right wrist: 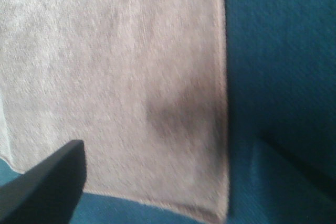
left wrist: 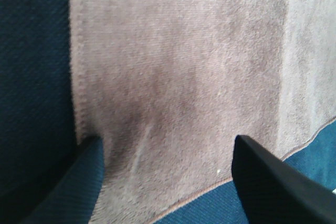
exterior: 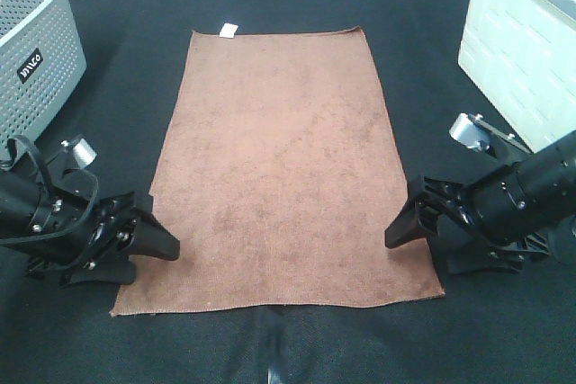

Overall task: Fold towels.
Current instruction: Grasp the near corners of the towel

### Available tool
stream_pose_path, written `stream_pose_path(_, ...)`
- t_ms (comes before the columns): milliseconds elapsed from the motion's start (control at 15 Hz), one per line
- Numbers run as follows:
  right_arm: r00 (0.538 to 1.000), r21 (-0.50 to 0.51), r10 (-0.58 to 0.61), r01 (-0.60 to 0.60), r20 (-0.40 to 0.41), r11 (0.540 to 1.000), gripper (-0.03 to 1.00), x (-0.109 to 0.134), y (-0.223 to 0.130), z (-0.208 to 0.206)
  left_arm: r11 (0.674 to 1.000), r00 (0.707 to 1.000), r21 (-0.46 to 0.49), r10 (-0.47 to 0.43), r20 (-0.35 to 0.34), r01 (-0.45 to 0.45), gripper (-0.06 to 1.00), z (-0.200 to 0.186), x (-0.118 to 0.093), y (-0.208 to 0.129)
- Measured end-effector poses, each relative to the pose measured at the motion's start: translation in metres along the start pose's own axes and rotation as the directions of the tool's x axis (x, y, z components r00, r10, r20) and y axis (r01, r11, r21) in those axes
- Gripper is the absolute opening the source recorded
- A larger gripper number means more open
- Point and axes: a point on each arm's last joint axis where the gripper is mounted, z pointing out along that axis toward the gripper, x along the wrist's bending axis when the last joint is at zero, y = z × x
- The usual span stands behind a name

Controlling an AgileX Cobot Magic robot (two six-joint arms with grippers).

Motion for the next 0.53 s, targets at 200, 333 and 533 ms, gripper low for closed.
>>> stream_pose_path(200,0.998,0.047,0.005,-0.002,-0.055,0.999,0.7,0.005,0.016,0.012,0.999,0.999,0.038,0.018,0.043,-0.019,0.62,0.015,-0.01,0.006)
stream_pose_path(333,0.997,0.076,-0.004,0.009,-0.072,0.997,0.58,0.005,0.022,0.018,0.998,0.999,0.048,0.028,0.044,-0.03,0.42,0.02,-0.011,0.01)
stream_pose_path(533,0.998,0.097,-0.02,0.026,-0.058,0.995,0.08,0.002,0.02,0.023,0.997,0.998,0.062,0.052,0.023,-0.053,0.01,0.023,-0.008,0.008)
